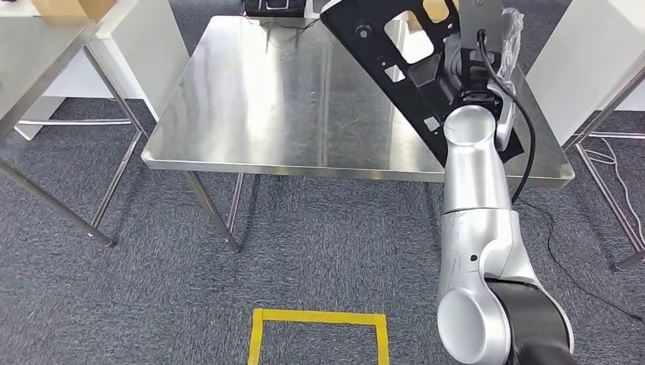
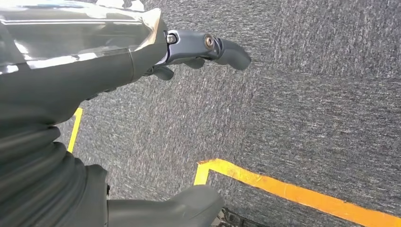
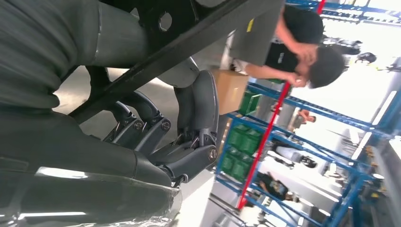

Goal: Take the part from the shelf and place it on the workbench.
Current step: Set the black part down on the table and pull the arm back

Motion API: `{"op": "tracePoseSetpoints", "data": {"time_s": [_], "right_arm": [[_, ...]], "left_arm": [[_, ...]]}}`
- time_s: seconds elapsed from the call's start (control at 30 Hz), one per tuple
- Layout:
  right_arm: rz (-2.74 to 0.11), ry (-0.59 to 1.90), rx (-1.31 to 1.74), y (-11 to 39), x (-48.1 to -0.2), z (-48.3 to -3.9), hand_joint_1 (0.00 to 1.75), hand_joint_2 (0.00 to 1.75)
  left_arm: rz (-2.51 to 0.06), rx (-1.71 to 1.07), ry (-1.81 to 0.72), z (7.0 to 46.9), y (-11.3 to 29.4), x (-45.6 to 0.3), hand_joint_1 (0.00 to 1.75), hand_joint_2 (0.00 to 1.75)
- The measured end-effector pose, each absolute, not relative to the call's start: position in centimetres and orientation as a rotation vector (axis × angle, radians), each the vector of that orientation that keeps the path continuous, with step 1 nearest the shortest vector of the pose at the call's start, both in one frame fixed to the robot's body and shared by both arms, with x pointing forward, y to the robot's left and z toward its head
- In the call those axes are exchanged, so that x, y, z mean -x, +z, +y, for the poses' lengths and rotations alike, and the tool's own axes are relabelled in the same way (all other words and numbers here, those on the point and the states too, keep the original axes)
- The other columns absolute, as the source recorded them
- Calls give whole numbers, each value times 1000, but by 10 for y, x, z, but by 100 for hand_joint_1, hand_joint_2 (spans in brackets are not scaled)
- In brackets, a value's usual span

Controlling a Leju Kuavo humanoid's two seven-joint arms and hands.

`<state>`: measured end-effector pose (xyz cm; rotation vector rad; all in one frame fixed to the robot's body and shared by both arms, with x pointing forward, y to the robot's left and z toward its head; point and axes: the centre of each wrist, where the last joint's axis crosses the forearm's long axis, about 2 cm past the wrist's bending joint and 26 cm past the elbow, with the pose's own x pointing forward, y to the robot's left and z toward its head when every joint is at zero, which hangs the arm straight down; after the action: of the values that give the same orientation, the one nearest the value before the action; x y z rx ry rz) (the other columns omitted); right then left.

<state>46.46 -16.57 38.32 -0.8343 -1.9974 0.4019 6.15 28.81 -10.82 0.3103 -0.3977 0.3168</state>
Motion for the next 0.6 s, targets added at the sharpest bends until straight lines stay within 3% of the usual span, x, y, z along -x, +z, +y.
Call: {"op": "tracePoseSetpoints", "data": {"time_s": [0.6], "right_arm": [[-1996, 405, 847, 384, -465, -166, 175, 175]], "left_arm": [[-396, -298, 307, 282, -108, -62, 0, 175]]}}
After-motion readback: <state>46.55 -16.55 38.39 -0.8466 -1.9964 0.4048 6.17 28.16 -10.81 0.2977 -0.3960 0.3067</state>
